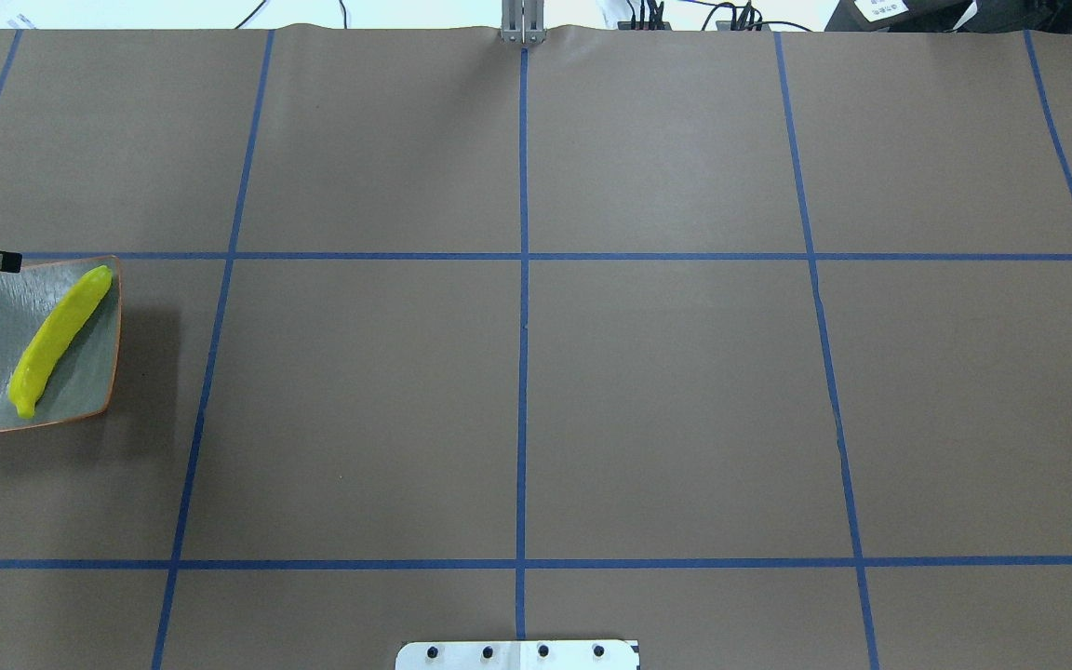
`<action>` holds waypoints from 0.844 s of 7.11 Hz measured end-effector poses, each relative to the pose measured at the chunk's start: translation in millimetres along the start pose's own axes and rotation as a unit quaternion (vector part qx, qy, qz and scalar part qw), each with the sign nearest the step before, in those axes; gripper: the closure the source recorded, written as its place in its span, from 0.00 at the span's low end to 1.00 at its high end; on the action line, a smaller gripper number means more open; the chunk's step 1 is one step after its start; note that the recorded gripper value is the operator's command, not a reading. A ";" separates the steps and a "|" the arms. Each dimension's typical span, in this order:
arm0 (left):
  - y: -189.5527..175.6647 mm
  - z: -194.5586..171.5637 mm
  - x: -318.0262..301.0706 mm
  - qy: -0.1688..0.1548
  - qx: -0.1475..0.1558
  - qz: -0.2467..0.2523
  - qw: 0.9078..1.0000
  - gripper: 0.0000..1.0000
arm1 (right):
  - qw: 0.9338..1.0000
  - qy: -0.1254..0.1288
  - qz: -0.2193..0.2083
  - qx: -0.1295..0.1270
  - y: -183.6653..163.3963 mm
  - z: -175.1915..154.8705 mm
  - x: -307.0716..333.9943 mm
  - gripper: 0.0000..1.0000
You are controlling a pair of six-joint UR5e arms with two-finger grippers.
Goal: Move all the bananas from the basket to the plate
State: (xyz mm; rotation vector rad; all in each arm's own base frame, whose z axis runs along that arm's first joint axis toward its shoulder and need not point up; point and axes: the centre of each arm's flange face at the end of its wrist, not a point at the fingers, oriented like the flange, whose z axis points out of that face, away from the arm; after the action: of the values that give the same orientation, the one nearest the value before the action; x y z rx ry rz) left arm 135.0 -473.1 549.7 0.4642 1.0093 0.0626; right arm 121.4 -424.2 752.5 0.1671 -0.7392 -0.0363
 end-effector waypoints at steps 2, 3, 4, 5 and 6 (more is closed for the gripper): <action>-0.1 -1.7 1.6 0.006 0.004 0.005 1.000 0.00 | 0.999 0.010 0.047 -0.014 -1.9 12.4 1.6 0.06; -0.4 -1.7 2.1 0.007 0.005 0.006 1.000 0.00 | 0.998 0.013 0.057 -0.020 -3.0 19.2 -3.3 0.06; -0.7 -1.6 2.6 0.007 0.005 0.006 1.000 0.00 | 0.998 0.017 0.061 -0.024 -2.8 26.3 -8.0 0.06; -1.2 -1.7 3.3 0.008 0.005 0.006 1.000 0.00 | 0.997 0.028 0.063 -0.028 0.5 36.4 -9.6 0.06; -1.9 -1.7 4.3 0.009 0.006 0.007 1.000 0.00 | 0.997 0.042 0.060 -0.029 7.6 47.8 -5.1 0.07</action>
State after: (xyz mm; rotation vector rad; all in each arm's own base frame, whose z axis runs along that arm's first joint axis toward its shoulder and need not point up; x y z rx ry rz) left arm 135.6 -473.1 544.8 0.4823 1.0236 0.0736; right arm 85.2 -422.9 785.1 0.0685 -0.6624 0.0628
